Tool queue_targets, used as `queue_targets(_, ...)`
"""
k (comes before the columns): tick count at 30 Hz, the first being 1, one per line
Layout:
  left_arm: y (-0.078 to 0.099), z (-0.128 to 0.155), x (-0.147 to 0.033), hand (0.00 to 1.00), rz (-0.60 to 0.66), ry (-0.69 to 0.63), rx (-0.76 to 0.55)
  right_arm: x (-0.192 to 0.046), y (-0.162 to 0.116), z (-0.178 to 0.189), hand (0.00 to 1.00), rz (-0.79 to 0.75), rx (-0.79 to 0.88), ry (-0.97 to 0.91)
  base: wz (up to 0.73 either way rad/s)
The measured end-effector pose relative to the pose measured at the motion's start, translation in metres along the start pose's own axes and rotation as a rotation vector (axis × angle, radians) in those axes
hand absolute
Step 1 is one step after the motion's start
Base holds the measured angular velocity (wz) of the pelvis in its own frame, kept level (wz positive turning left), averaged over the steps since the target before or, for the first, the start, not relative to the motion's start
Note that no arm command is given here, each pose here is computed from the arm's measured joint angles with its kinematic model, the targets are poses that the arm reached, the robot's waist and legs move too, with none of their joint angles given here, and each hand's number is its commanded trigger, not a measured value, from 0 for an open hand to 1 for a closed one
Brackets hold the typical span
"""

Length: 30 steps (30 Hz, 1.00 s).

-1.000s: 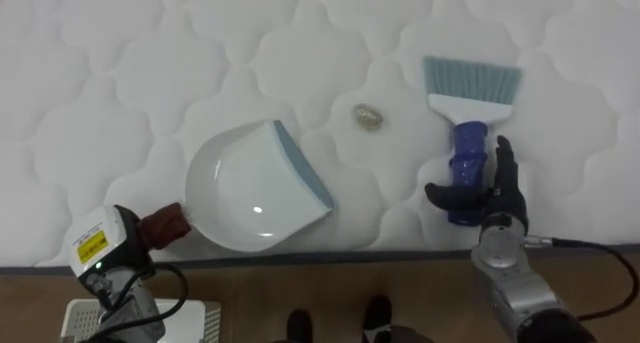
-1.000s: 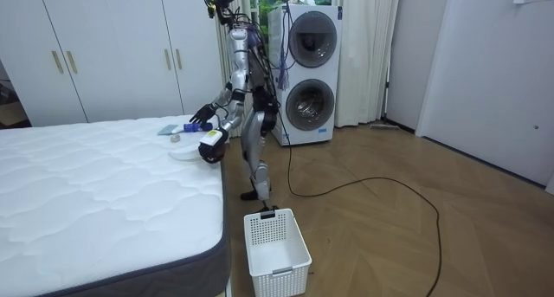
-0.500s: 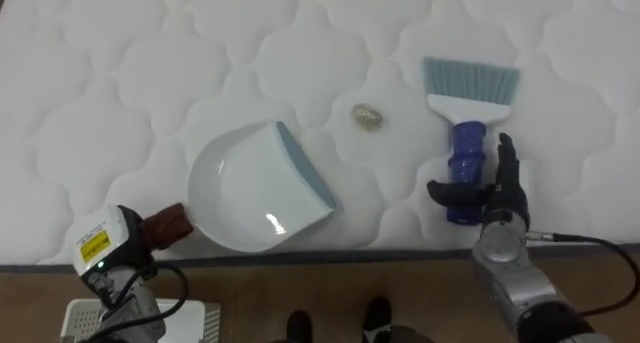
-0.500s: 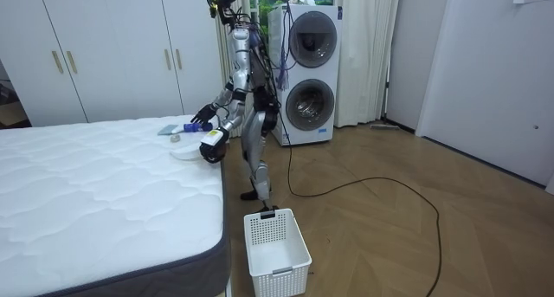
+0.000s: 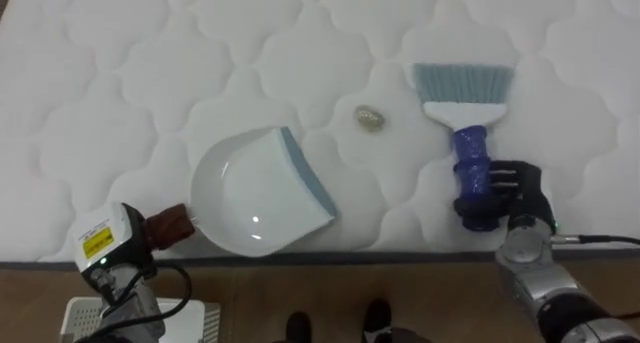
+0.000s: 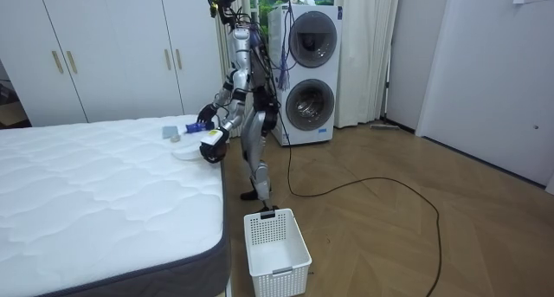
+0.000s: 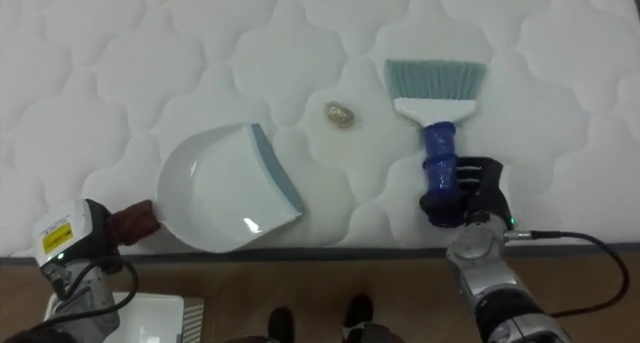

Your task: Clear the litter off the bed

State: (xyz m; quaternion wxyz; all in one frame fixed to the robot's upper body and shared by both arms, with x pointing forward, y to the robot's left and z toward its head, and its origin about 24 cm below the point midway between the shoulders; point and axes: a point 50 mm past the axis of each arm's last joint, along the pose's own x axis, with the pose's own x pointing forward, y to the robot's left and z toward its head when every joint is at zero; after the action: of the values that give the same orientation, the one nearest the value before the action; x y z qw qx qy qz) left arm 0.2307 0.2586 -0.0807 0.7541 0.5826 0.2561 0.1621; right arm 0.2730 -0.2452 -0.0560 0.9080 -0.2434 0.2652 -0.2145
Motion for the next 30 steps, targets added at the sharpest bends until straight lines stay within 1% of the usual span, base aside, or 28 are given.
queue_targets(1,0.000,0.000,0.000,1.00,-0.001,0.000,0.000,0.000,0.000,-0.002,1.00,0.003,-0.006,0.008,0.06)
queue_targets(4,0.000,0.000,0.000,1.00,-0.002,-0.005,0.003,-0.001,0.001,-0.009,1.00,0.031,-0.024,0.038,0.05)
queue_targets(20,0.002,0.001,0.001,1.00,0.012,0.011,0.015,0.002,-0.004,-0.015,1.00,0.071,-0.048,0.087,0.00)
queue_targets(27,0.005,0.004,0.003,1.00,0.026,-0.011,0.029,0.002,-0.007,-0.020,1.00,0.045,-0.129,0.084,0.10)
queue_targets(30,0.006,0.004,0.004,1.00,0.043,-0.024,0.068,0.003,-0.010,-0.020,1.00,0.025,-0.174,0.077,0.01)
